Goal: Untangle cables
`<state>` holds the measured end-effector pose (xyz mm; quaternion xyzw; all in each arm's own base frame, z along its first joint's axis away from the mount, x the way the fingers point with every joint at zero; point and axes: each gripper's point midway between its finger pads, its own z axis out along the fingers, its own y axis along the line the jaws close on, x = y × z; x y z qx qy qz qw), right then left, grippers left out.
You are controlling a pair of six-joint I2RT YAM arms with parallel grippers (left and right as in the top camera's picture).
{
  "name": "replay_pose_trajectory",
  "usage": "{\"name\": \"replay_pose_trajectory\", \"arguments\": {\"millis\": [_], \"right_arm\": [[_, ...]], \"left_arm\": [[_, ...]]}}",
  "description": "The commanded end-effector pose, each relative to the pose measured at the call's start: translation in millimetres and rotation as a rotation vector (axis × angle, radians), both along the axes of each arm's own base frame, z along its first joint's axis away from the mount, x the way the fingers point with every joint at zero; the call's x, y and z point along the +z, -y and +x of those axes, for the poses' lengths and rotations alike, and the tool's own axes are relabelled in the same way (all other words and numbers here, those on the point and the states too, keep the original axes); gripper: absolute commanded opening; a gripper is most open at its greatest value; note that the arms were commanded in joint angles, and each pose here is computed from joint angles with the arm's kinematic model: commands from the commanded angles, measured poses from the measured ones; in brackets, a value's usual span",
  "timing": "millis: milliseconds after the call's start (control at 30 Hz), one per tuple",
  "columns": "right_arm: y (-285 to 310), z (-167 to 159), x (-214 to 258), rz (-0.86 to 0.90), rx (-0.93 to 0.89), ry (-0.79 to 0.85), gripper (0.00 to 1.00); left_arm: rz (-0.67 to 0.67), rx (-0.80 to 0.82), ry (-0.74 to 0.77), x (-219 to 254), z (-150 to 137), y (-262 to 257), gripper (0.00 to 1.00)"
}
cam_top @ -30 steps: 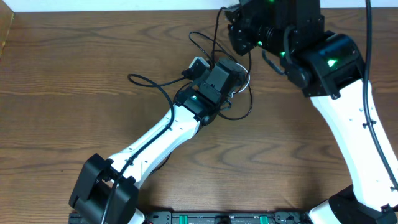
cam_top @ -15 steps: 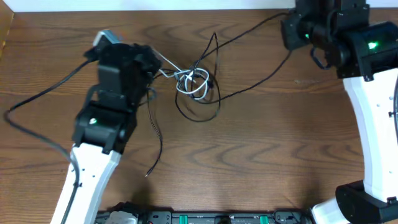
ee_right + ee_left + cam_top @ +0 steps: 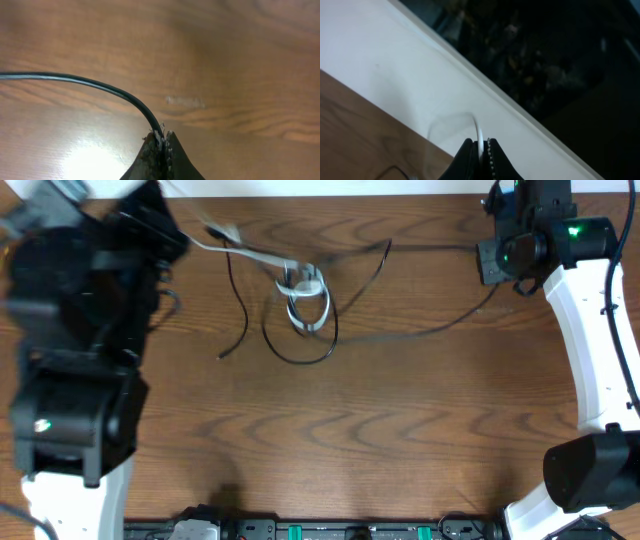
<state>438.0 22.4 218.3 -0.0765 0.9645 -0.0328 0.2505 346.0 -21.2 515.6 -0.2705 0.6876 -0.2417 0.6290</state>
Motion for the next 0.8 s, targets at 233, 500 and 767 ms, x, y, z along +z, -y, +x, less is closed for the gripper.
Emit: {"name": "replay_pose_trajectory", "arguments": {"millis": [233, 500, 767], "right_arm": [[71.3, -7.7, -23.8, -0.006, -0.179, -0.029, 0.01], [107.5, -11.7, -23.1, -0.005, -0.263, -0.023, 0.01], [146.7, -21.4, -23.4, 0.073, -0.349, -0.015, 0.01]], "left_arm": [[0.066, 0.215, 0.059, 44.0, -18.7, -71.5, 0.08], [0.152, 0.553, 0.231, 121.2, -87.2, -160.9, 0.08], [0.199, 0.613, 0.219, 127.2, -89.8, -173.3, 0.08]]}}
